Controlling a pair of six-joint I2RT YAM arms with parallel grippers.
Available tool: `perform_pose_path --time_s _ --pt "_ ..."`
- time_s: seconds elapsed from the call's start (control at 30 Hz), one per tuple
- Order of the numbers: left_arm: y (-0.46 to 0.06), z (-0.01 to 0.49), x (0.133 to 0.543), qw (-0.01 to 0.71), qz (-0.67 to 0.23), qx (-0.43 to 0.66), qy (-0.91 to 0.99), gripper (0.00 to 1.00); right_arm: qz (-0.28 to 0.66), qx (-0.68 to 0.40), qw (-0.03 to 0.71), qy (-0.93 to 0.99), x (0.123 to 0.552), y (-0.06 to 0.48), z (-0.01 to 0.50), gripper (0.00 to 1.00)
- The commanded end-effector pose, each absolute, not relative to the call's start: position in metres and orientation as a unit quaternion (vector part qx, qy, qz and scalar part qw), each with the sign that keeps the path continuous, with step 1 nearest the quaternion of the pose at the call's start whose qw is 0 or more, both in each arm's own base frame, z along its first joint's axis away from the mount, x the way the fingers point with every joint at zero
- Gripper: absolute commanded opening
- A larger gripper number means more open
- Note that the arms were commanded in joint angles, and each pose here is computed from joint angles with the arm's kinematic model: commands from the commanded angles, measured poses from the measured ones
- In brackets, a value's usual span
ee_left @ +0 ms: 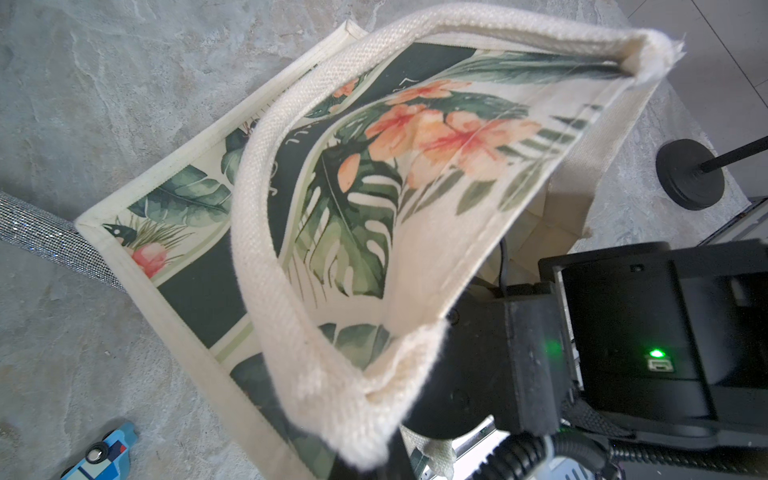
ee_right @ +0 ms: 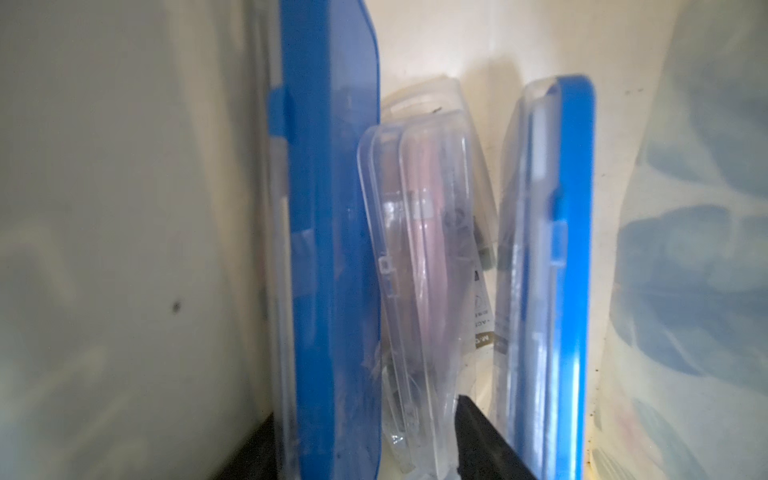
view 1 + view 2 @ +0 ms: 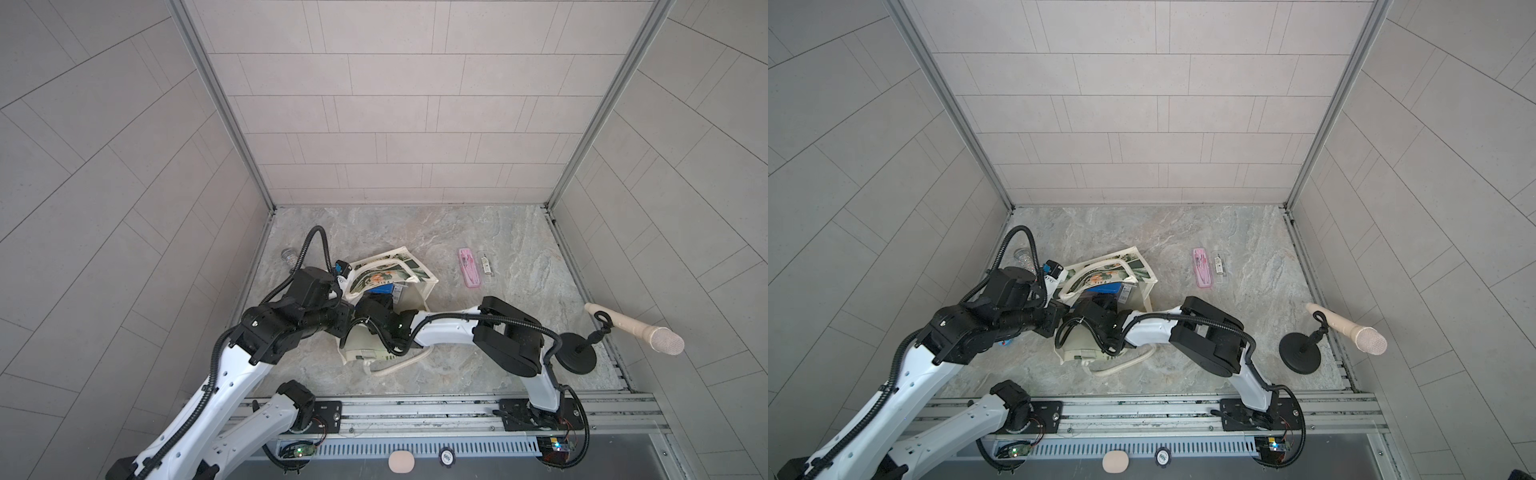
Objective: Take out the compass set from the canvas bag
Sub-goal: Pick up the compass set from the canvas bag.
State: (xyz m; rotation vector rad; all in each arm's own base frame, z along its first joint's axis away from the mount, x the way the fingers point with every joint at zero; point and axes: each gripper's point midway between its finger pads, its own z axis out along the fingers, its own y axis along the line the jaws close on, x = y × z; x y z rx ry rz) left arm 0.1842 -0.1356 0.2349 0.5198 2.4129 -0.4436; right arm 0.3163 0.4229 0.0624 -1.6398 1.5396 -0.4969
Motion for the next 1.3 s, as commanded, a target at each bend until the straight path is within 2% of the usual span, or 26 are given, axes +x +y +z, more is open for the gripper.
perform_pose_path --time_s 0.0,0.57,1.27 --pt "-0.152 0.251 0.181 0.328 -0.212 0.218 0.894 0.00 -0.211 -0.656 0.384 0.615 0.317 0.417 0.045 0.62" --pt "-0.151 0.250 0.181 0.325 -0.210 0.217 0.896 0.00 -0.199 -0.635 0.426 0.613 0.320 0.426 0.081 0.44" --pt "-0.149 0.250 0.182 0.329 -0.204 0.218 0.896 0.00 -0.131 -0.663 0.428 0.600 0.287 0.410 0.106 0.33"
